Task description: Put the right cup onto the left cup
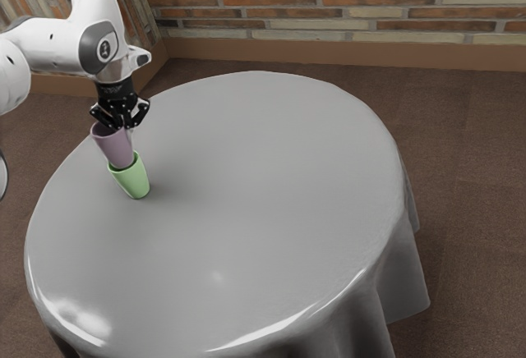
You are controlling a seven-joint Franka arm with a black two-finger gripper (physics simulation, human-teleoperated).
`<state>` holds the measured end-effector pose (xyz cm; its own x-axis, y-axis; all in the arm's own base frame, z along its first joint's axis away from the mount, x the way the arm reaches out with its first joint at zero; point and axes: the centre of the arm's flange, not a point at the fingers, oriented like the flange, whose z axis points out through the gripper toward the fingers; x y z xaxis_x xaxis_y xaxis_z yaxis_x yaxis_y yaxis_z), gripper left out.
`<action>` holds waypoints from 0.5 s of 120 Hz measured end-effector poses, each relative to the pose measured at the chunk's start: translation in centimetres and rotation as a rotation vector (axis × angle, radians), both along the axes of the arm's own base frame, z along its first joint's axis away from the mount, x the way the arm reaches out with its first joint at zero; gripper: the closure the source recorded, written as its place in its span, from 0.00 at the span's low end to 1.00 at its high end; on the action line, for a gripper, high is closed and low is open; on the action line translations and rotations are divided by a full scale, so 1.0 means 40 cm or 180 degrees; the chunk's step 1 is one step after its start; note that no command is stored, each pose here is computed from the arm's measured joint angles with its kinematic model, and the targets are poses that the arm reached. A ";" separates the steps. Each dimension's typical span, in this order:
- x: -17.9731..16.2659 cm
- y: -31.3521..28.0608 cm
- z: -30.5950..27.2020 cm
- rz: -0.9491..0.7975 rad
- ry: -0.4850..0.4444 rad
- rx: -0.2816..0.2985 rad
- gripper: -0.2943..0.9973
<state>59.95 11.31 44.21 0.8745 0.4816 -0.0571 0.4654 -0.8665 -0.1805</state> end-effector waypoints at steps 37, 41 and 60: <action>0.002 -0.001 -0.024 0.0031 0.0001 -0.0049 0.75; -0.001 0.003 -0.029 0.0048 0.0003 -0.0066 0.69; -0.004 0.008 -0.036 0.0079 -0.0009 -0.0107 0.46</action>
